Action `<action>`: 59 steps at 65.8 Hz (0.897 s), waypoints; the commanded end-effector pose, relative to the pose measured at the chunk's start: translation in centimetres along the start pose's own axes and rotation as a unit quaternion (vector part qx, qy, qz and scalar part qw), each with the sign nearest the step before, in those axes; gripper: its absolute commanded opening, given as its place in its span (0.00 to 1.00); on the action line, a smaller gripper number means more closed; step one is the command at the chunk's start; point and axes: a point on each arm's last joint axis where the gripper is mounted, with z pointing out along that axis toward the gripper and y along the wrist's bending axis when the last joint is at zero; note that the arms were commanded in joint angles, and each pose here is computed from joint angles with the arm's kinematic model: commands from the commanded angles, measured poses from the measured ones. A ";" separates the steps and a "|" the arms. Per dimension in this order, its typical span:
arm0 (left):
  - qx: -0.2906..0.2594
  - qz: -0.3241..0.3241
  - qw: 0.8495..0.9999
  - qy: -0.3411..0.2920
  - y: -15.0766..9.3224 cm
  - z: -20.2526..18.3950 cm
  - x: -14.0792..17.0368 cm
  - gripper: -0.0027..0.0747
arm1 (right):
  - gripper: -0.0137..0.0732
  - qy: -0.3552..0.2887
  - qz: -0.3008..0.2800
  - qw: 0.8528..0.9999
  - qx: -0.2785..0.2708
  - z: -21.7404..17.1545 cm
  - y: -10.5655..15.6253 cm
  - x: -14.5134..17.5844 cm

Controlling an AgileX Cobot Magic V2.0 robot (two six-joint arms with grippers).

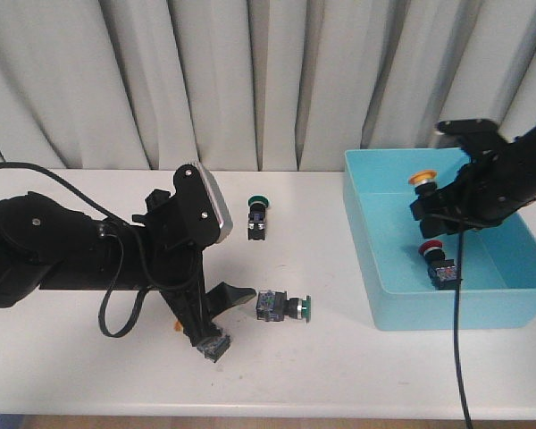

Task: Pick red and yellow buttons and place in box
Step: 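Carry the yellow button with the right gripper into the blue box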

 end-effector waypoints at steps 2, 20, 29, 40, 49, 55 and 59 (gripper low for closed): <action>-0.022 -0.009 0.999 -0.031 0.6 -1.3 -1.5 0.78 | 0.38 -0.009 0.018 1.000 0.009 0.7 -1.1 -2.0; -0.022 -0.009 0.999 -0.031 0.6 -1.3 -1.5 0.78 | 0.38 0.042 0.031 0.999 -0.001 7.0 -2.7 -2.6; -0.022 -0.009 0.999 -0.031 0.6 -1.3 -1.5 0.78 | 0.40 0.057 0.029 0.998 0.002 8.5 -3.1 -2.4; -0.022 -0.009 0.999 -0.031 0.6 -1.3 -1.5 0.78 | 0.47 0.059 0.027 0.998 0.004 8.6 -3.2 -2.3; -0.021 -0.009 0.999 -0.031 0.5 -1.3 -1.5 0.78 | 0.57 0.057 0.026 0.998 0.005 8.5 -3.2 -2.4; -0.021 -0.009 0.999 -0.031 0.5 -1.3 -1.5 0.78 | 0.60 0.057 0.026 0.998 0.002 7.6 -3.1 -2.9; -0.021 -0.009 0.999 -0.031 0.5 -1.3 -1.5 0.78 | 0.60 0.062 0.027 0.998 -0.003 6.2 -2.7 -3.3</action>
